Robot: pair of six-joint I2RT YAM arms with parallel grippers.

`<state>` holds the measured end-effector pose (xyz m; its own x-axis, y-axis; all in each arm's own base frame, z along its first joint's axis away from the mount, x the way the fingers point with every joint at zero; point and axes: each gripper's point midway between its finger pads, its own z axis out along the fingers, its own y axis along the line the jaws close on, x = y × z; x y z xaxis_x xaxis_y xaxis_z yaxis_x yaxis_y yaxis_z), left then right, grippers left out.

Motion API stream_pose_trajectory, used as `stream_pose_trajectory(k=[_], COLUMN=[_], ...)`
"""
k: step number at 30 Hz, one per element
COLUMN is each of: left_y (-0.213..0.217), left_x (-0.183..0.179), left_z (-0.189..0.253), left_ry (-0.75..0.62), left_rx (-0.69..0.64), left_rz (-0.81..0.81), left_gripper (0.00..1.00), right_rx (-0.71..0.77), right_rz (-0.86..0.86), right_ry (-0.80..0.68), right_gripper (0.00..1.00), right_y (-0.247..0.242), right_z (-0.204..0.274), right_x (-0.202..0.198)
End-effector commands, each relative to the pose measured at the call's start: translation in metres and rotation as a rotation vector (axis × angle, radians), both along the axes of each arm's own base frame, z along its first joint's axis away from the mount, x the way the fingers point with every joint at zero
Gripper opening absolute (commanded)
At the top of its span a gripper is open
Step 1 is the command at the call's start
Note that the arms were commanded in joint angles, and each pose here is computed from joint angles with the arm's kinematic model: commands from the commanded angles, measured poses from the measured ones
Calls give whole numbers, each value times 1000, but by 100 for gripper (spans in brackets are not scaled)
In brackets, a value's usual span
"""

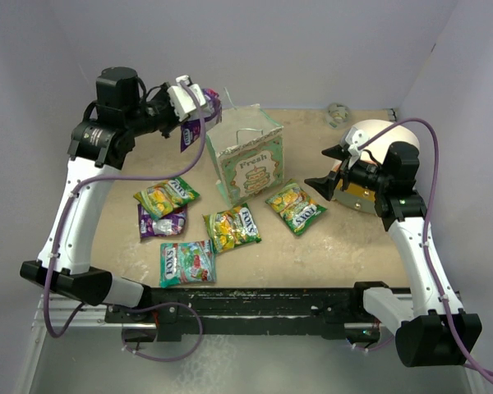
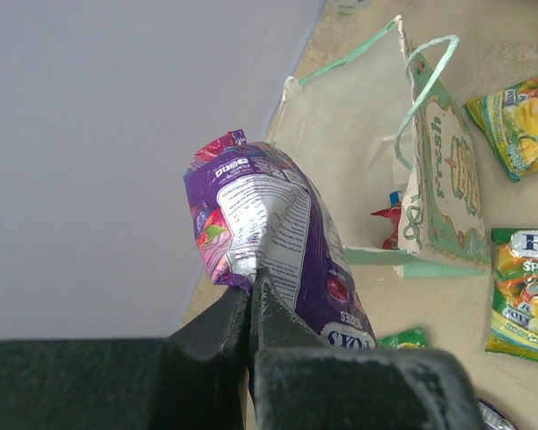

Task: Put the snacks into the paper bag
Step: Place the snack in the paper bag.

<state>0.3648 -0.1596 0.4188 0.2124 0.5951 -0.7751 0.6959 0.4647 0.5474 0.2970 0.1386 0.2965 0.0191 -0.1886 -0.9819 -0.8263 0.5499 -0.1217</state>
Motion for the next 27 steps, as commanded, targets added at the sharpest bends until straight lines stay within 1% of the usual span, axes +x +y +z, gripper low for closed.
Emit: stream_pose_trajectory(k=[1, 19, 27], left_y=[-12, -60, -76], left_x=[7, 37, 53], left_z=[48, 29, 7], left_ry=[-197, -274, -253], left_rx=[9, 100, 172], left_rz=[-37, -176, -222], left_gripper=[0, 0, 0], right_rx=[5, 3, 5], right_rz=[2, 0, 6], right_ry=[-45, -49, -50], right_gripper=[100, 100, 100], right_y=[0, -1, 0], right_z=[11, 11, 11], right_x=[0, 1, -1])
